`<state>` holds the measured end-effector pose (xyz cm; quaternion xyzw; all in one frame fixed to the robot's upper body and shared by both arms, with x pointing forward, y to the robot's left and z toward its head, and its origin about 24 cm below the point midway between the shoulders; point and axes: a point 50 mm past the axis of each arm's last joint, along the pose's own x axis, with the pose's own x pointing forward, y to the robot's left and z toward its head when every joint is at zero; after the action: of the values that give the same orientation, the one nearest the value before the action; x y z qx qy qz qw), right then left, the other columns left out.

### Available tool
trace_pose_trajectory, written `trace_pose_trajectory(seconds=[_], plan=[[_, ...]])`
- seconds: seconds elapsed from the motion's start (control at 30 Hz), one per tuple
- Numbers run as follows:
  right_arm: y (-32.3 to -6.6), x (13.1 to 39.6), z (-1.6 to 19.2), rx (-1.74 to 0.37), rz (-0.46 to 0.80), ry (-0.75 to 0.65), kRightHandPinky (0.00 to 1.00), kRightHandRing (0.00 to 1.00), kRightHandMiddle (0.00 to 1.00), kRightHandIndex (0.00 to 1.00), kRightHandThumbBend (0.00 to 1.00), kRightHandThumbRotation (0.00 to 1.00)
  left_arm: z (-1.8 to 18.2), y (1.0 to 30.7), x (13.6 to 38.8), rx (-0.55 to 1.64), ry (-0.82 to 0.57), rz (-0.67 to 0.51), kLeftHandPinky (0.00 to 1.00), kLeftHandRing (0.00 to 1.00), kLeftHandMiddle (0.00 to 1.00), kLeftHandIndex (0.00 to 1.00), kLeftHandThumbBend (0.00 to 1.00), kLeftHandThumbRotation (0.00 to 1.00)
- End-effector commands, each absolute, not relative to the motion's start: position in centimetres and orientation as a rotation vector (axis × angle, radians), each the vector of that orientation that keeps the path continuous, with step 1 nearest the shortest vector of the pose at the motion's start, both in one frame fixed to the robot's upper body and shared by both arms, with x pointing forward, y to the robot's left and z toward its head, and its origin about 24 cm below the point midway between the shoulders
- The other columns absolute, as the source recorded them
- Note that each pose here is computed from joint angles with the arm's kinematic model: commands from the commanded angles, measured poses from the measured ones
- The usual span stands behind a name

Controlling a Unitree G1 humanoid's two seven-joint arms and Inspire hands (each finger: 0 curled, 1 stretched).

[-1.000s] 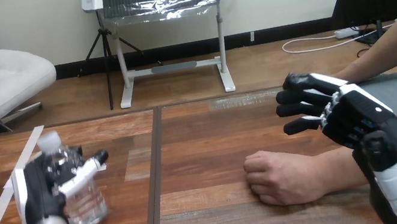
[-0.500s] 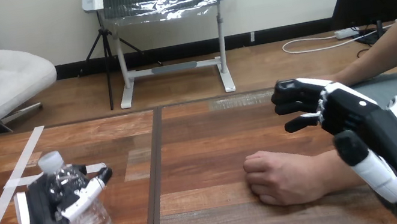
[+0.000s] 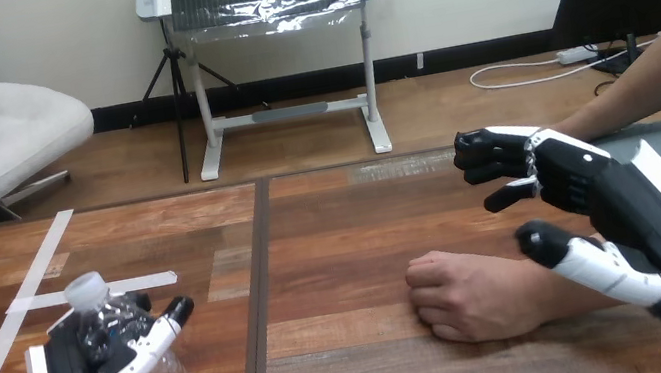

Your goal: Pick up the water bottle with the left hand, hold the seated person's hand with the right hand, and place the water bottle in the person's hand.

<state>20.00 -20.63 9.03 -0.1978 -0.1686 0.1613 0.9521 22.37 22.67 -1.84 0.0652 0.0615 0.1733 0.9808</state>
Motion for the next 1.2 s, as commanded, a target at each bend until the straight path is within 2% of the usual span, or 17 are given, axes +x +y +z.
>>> trace_pose_trajectory(seconds=[0.0,0.67,1.17], plan=[[-22.9,25.2,13.3,-0.621,0.338,-0.452,0.65,0.76,0.79,0.8,0.84,0.74,10.5,20.2,23.6,0.081,-0.487,0.234,0.22,0.28,0.33,0.38,0.58,0.0],[-24.7,27.5,14.4,-0.811,0.367,-0.337,0.63,0.77,0.81,0.82,0.86,0.61,10.9,20.3,23.6,0.069,-0.504,0.219,0.21,0.27,0.32,0.38,0.57,0.0],[-25.7,28.8,15.3,-0.959,0.401,-0.256,0.64,0.81,0.86,0.86,0.85,0.57,12.8,20.2,24.4,0.068,-0.59,0.178,0.21,0.27,0.32,0.37,0.57,0.0]])
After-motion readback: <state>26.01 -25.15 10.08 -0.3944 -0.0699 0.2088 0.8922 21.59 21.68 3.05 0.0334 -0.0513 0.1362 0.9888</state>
